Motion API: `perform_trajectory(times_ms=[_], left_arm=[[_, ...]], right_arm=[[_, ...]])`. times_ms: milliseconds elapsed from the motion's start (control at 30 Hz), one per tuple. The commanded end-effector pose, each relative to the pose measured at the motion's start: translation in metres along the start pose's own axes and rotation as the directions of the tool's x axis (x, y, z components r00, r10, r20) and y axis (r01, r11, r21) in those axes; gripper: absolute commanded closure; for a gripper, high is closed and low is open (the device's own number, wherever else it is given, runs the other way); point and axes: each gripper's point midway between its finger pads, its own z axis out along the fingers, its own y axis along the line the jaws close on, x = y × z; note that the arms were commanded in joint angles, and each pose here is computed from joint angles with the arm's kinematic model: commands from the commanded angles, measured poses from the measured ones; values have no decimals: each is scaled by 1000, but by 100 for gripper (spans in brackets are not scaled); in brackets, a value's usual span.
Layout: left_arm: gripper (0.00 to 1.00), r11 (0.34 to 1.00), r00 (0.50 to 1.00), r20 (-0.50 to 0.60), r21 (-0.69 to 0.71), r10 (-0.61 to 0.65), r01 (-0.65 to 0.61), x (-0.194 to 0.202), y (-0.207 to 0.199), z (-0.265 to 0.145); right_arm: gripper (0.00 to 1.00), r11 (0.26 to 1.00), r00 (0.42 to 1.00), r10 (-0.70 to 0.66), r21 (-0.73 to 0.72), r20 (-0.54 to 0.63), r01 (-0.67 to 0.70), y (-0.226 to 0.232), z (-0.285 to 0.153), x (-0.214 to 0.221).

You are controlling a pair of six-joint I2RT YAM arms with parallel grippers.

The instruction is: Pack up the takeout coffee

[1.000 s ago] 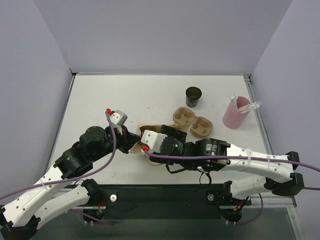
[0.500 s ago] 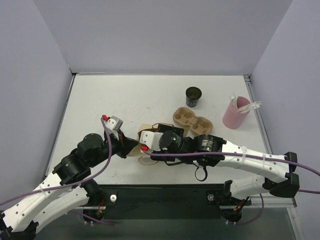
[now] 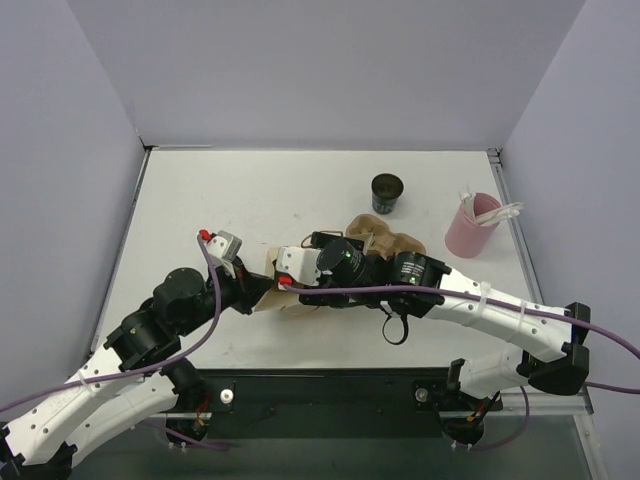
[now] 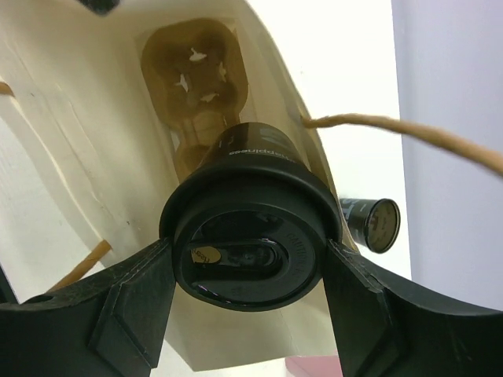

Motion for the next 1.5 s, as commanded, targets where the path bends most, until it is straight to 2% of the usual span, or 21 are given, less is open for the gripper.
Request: perform_trajectory(times_ms=[0, 100, 267, 400, 633, 1033, 1467], left_arm=[[100, 998, 996, 78, -51, -42, 46, -20, 5, 1], [100, 989, 990, 120, -117, -72, 86, -33, 13, 0], [100, 972, 984, 129, -184, -120, 143, -32, 24, 2], [100, 976, 974, 151, -110, -171, 189, -18, 20, 6], [100, 977, 963, 173, -18, -205, 212, -10, 12, -4], [100, 974, 966, 136, -22, -220, 225, 0, 13, -4], [100, 970, 962, 127, -1, -241, 243, -1, 7, 1]], right_arm=[[56, 997, 994, -76, -35, -79, 73, 9, 17, 21], [56, 995, 992, -93, -51, -88, 89, 16, 25, 23], [56, 991, 990, -131, -39, -54, 129, 21, 43, 20], [56, 980, 980, -196, -37, -33, 195, 26, 60, 21], [56, 976, 974, -216, -31, -64, 215, 25, 79, 24], [58, 980, 970, -195, -4, -145, 197, 17, 95, 58], [59, 983, 979, -180, 2, -100, 181, 11, 94, 75]])
